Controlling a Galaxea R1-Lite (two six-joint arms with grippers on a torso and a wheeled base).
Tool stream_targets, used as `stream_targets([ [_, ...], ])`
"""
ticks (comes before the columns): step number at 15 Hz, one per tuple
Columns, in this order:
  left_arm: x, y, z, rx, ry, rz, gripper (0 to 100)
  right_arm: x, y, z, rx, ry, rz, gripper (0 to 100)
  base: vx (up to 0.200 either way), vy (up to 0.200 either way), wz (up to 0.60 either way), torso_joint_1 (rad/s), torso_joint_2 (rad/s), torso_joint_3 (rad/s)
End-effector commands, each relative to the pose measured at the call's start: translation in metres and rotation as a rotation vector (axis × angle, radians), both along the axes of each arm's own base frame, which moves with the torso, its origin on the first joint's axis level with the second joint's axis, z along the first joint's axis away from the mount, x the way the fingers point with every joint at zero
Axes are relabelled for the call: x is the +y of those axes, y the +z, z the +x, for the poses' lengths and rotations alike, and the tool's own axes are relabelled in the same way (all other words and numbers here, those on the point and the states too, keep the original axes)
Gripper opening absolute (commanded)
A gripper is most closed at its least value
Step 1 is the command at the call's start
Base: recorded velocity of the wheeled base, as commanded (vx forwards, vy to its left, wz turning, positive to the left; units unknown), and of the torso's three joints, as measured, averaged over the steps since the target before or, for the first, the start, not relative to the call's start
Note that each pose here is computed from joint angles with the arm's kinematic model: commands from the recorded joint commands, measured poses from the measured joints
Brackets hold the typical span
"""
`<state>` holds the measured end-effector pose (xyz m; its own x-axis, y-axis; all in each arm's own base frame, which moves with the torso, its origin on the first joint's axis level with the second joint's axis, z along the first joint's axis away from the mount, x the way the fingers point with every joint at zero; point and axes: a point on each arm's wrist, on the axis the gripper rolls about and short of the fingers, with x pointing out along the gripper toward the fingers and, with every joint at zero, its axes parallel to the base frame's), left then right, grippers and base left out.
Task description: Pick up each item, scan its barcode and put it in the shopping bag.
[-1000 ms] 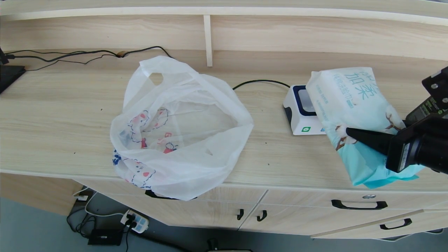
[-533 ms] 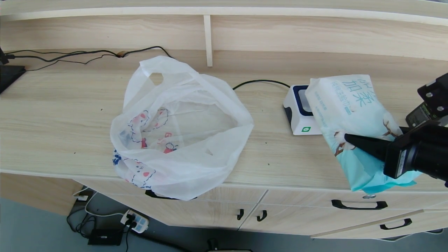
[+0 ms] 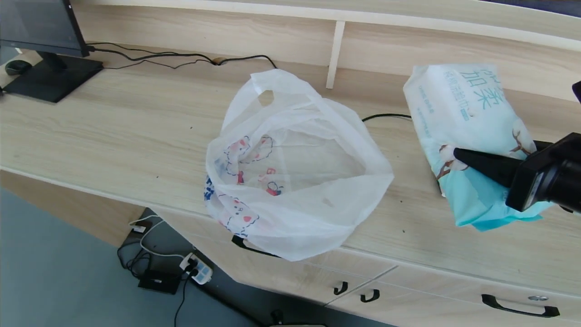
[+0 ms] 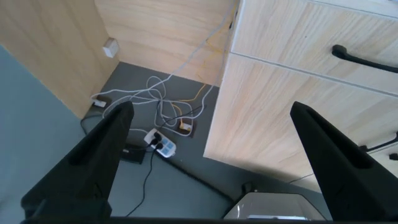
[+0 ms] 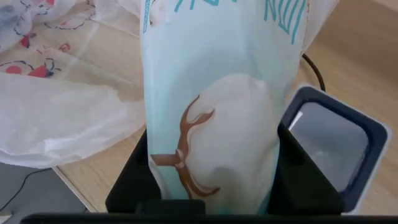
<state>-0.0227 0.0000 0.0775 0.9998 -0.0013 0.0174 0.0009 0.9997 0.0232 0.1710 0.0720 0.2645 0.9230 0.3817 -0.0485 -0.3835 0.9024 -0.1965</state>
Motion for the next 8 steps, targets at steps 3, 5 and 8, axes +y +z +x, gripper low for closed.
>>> stream_targets([
  [3,0.0000,0.0001,0.0000,-0.001,-0.002,0.000,100,0.0016,0.0101,-0.0103,-0.061,0.031,-0.020,0,0.000,0.000,0.60,0.001,0.00,-0.001],
  [5,0.0000,0.0001,0.0000,-0.001,0.000,0.000,100,0.0020,0.0128,-0.0114,-0.073,0.035,-0.018,0,0.000,0.000,0.60,-0.002,0.00,0.002],
  [8,0.0000,0.0001,0.0000,-0.001,-0.002,0.001,100,0.0055,0.0137,-0.0060,-0.063,0.043,-0.011,0,0.000,0.000,0.60,0.004,0.01,0.004],
])
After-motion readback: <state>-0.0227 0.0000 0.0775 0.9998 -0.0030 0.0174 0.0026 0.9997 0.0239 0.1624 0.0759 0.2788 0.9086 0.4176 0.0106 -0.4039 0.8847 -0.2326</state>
